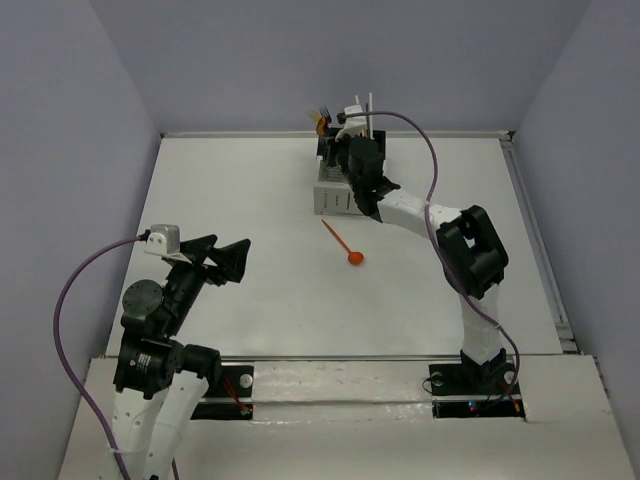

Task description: Sort the eating utensils into containers

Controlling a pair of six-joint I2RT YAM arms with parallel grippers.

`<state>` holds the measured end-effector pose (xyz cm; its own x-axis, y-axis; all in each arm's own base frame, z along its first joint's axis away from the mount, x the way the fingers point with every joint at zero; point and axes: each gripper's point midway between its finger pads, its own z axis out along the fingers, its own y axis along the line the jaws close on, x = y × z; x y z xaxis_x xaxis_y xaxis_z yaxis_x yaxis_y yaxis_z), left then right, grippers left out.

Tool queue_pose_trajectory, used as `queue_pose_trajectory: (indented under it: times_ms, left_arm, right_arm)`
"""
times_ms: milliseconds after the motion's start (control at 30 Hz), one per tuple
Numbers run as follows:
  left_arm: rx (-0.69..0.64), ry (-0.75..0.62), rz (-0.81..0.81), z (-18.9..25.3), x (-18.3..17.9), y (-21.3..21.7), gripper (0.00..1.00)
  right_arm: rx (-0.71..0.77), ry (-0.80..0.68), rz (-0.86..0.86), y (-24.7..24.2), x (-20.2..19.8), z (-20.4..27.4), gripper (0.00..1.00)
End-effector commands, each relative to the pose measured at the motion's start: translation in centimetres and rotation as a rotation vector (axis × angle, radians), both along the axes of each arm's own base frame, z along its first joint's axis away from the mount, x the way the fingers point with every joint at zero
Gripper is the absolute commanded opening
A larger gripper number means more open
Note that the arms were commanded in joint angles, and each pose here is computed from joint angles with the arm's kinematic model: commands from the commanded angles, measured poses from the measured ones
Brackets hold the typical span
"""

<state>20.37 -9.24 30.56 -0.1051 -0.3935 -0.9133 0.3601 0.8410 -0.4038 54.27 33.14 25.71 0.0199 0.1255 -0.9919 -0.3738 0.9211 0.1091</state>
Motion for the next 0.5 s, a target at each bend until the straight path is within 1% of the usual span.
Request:
queue_pose_trajectory:
  times_ms: [0,33,67,133,167,200,233,267,300,333,367,400,433,467]
  left_arm:
    - [0.003,-0.054,0.000,1.0,0.0,0.0,0.99]
    - [0.002,-0.055,0.000,1.1,0.0,0.1,0.99]
    - [0.002,-0.052,0.000,1.0,0.1,0.0,0.99]
    - [0.002,-0.052,-0.002,1.0,0.0,0.0,0.99]
    - [0.002,-0.052,-0.002,1.0,0.0,0.0,0.99]
    - [0.002,-0.052,-0.002,1.0,0.0,0.0,0.99]
    - [0.002,-0.055,0.000,1.1,0.0,0.1,0.99]
    - [0.002,-0.055,0.000,1.0,0.0,0.1,0.99]
    - [0.001,-0.055,0.002,1.0,0.0,0.1,0.99]
    - [0.001,-0.056,0.000,1.1,0.0,0.1,0.99]
    - [0.001,-0.056,0.002,1.1,0.0,0.1,0.99]
    - [0.001,-0.055,0.002,1.0,0.0,0.1,0.99]
    - [0.001,-0.056,0.002,1.1,0.0,0.1,0.99]
    - [0.000,-0.056,-0.002,1.1,0.0,0.0,0.99]
  right_arm:
    - [0.052,-0.121,0.023,0.1,-1.2,3.4,0.41]
    - [0.062,-0.135,0.032,0.0,-1.7,4.4,0.44]
    - [0.056,-0.126,0.032,-0.1,-1.8,3.9,0.45]
    - [0.055,-0.127,0.038,-0.6,-2.7,4.6,0.46]
    - [0.069,-0.136,0.046,-0.9,-3.5,5.9,0.46]
    - [0.061,-0.121,0.055,-1.2,-4.1,5.1,0.46]
    - [0.075,-0.115,0.055,-1.5,-4.6,5.3,0.46]
    - [0.093,-0.125,0.062,-1.7,-5.8,6.6,0.41]
    - [0.096,-0.111,0.064,-2.0,-6.4,6.5,0.39]
    - [0.086,-0.053,0.080,-1.8,-7.4,4.5,0.37]
    - [0.101,-0.047,0.095,-1.8,-8.8,5.2,0.35]
    - [0.087,0.001,0.101,-1.5,-9.3,3.3,0.35]
    - [0.102,0.010,0.100,-2.2,-10.1,3.9,0.35]
    - [0.101,0.106,0.131,-1.7,-11.6,1.0,0.35]
